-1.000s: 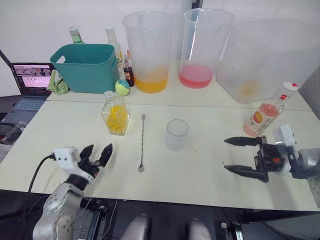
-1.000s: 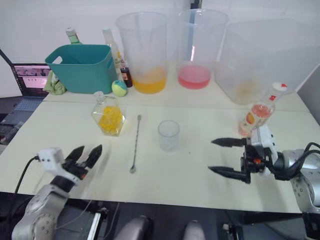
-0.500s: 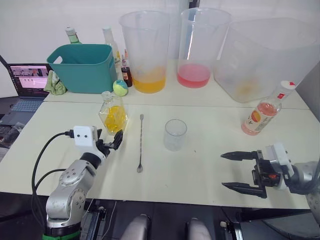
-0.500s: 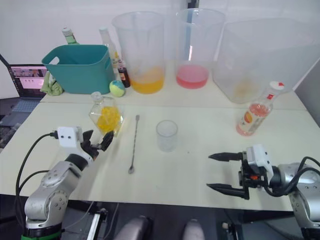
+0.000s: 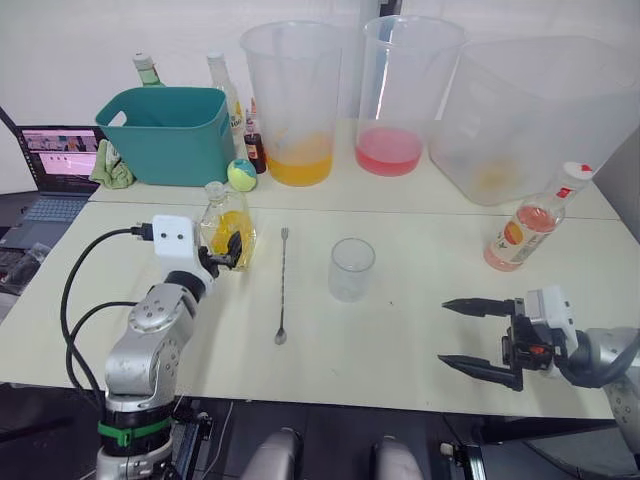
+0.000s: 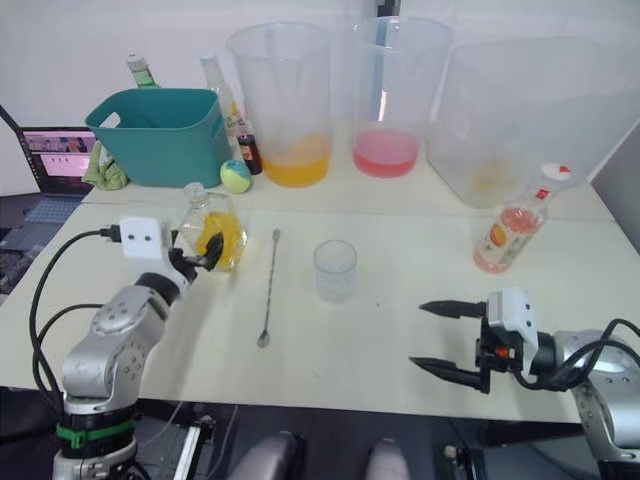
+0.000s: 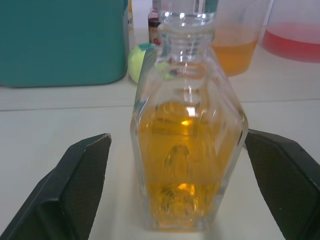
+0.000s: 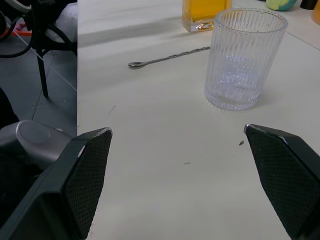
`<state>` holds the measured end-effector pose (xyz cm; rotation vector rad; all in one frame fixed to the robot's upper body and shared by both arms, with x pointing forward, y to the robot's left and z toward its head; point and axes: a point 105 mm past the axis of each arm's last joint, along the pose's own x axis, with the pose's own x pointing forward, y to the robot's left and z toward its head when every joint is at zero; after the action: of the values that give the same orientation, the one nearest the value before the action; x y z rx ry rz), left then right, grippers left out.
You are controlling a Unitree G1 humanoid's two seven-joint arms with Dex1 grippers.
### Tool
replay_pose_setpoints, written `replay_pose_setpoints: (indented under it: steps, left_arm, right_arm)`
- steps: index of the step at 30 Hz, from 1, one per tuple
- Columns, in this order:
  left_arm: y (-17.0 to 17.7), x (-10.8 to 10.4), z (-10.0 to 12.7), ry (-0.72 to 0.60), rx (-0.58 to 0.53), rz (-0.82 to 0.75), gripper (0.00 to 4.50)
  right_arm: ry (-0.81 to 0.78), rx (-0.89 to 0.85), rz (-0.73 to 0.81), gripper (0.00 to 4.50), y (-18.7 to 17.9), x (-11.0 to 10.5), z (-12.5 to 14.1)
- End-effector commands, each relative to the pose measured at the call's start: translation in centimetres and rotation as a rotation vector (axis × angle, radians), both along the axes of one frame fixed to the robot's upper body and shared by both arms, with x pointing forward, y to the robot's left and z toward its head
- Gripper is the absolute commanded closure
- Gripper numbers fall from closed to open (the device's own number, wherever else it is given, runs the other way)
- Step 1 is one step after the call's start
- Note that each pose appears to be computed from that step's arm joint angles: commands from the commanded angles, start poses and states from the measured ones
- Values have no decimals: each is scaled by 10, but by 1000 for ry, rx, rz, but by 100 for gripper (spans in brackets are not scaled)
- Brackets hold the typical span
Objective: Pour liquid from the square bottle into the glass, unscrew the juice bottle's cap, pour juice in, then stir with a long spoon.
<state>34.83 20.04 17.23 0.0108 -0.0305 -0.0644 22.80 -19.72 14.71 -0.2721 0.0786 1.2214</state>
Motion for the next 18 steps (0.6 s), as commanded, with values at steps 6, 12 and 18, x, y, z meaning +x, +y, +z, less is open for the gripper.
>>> replay_pose_setpoints:
  steps: [6, 12, 18]
  left_arm:
    - [-2, 32, 16, -45, 11, 26, 4]
    - [-5, 44, 11, -51, 15, 20, 30]
    - [-6, 46, 20, -108, 36, 15, 154]
  right_arm:
    - [-56, 17, -8, 0, 7, -2, 9]
    - [-68, 35, -12, 0, 10, -2, 12]
    - [-59, 27, -29, 0, 10, -2, 11]
